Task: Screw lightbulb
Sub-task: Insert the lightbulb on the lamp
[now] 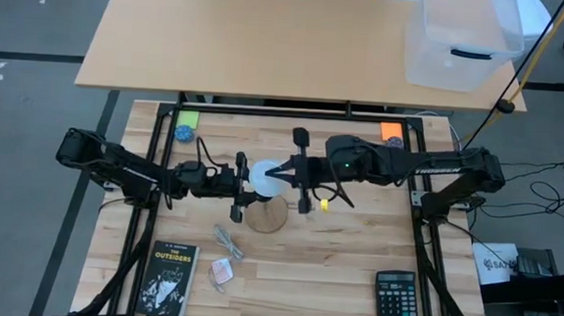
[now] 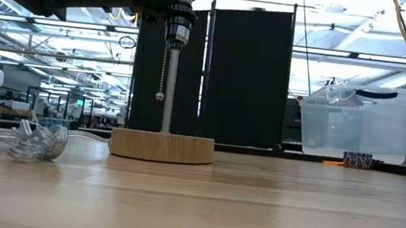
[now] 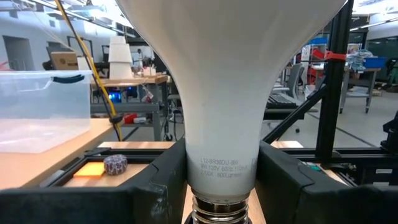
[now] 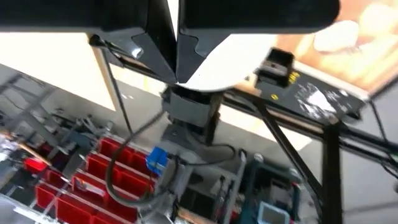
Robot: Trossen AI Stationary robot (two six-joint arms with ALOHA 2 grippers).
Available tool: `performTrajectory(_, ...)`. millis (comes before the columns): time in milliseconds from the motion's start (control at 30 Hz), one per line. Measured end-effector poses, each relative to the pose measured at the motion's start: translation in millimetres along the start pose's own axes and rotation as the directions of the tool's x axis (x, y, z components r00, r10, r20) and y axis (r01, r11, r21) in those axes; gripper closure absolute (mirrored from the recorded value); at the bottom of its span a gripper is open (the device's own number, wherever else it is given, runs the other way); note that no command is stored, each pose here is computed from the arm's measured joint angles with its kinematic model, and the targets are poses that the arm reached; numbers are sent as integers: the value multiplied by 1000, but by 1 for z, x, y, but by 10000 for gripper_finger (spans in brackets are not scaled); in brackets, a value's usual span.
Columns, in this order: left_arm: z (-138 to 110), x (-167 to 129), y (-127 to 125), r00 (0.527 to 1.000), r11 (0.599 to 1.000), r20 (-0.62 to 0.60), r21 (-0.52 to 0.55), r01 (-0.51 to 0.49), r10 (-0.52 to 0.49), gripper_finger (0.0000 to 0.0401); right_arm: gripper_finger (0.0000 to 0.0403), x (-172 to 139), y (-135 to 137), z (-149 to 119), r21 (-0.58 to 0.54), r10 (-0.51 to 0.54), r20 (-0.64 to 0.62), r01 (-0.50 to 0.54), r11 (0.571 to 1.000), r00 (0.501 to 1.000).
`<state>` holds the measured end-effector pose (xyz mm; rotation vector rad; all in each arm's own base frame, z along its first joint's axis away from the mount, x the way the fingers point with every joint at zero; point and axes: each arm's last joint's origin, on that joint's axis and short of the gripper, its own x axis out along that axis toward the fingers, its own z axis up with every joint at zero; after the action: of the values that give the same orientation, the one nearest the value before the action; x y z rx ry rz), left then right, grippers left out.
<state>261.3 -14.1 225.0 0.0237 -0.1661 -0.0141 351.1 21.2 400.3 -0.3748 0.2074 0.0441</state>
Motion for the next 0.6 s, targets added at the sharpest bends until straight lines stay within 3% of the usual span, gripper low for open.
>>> performTrajectory(600, 0, 0, 0, 1000, 1000, -1, -1, 5, -5, 248, 403, -6, -9, 1, -66, -5, -150, -5, 998, 989)
